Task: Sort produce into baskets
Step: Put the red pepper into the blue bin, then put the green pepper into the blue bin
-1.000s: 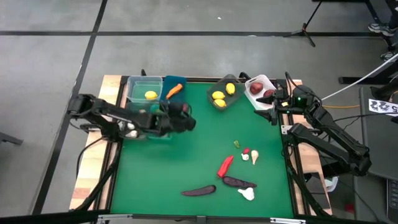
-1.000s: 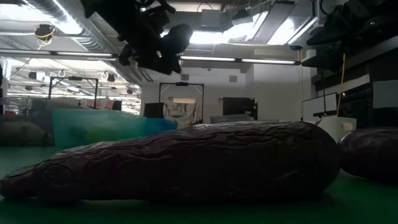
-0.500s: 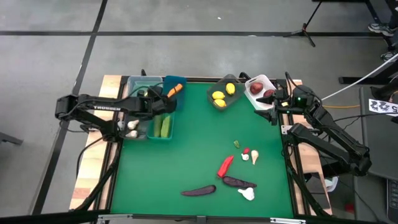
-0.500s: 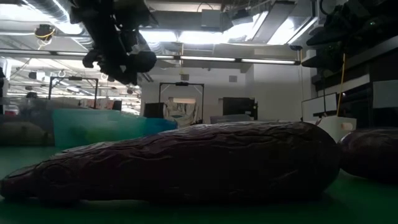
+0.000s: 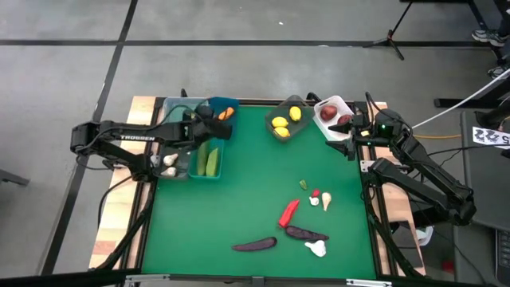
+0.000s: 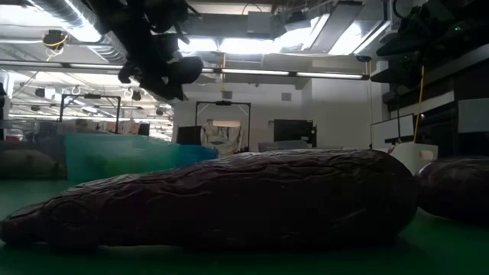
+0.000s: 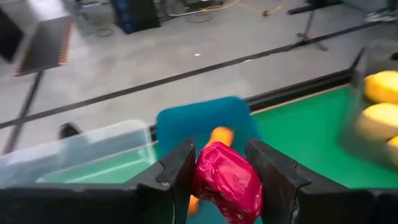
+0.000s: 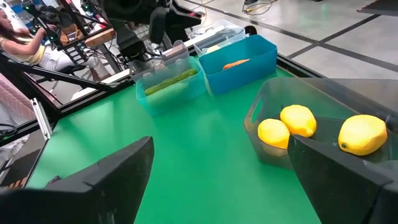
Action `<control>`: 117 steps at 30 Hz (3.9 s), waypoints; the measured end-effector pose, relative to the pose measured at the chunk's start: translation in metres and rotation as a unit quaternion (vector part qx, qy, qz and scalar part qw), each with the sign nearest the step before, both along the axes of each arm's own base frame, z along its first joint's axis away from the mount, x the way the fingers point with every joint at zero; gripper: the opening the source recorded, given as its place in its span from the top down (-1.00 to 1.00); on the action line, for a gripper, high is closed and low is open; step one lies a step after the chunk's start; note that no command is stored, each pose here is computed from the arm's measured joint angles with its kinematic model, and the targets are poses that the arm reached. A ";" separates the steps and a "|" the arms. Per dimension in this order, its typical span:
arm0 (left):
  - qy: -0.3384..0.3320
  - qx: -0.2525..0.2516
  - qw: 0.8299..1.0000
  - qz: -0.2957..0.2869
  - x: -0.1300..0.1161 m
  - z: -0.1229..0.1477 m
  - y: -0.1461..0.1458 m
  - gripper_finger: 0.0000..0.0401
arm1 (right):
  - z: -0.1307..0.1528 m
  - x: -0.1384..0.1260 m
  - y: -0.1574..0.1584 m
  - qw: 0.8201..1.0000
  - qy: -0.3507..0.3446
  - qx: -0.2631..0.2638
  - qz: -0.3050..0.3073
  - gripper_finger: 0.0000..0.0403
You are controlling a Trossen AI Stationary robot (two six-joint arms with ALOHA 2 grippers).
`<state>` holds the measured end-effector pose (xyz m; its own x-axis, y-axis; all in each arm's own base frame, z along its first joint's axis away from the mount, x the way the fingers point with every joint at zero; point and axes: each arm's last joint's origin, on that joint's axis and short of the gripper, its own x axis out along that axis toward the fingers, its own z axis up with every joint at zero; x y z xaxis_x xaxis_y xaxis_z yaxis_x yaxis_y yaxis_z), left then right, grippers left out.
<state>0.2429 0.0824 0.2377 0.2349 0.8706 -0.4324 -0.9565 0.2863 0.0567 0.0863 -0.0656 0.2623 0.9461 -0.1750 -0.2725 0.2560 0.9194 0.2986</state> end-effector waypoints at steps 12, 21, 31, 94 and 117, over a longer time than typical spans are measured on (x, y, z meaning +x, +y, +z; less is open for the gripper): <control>-0.021 -0.057 0.998 -0.010 -0.007 -0.013 0.061 0.33 | 0.000 0.000 0.000 1.000 0.000 0.000 0.000 -0.83; 0.004 -0.079 0.995 -0.052 -0.001 -0.051 0.072 0.28 | 0.000 0.000 0.000 1.000 0.000 0.000 0.000 -0.83; -0.001 -0.085 0.993 -0.085 0.003 -0.051 0.072 -0.20 | 0.000 0.000 0.000 1.000 0.000 0.000 -0.001 -0.83; -0.006 0.005 0.696 -0.718 0.267 -0.122 -0.048 -0.22 | 0.000 0.000 0.000 1.000 0.001 -0.001 -0.003 -0.83; 0.029 -0.029 0.692 -0.720 0.288 -0.154 -0.051 -0.22 | 0.000 0.000 0.000 1.000 0.001 -0.001 -0.003 -0.83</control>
<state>0.5305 0.0311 0.0836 0.8224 -0.2681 -0.5017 0.3274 0.9443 0.0320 0.0863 -0.0658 0.2622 0.9445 -0.1811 -0.2740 0.2621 0.9183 0.2965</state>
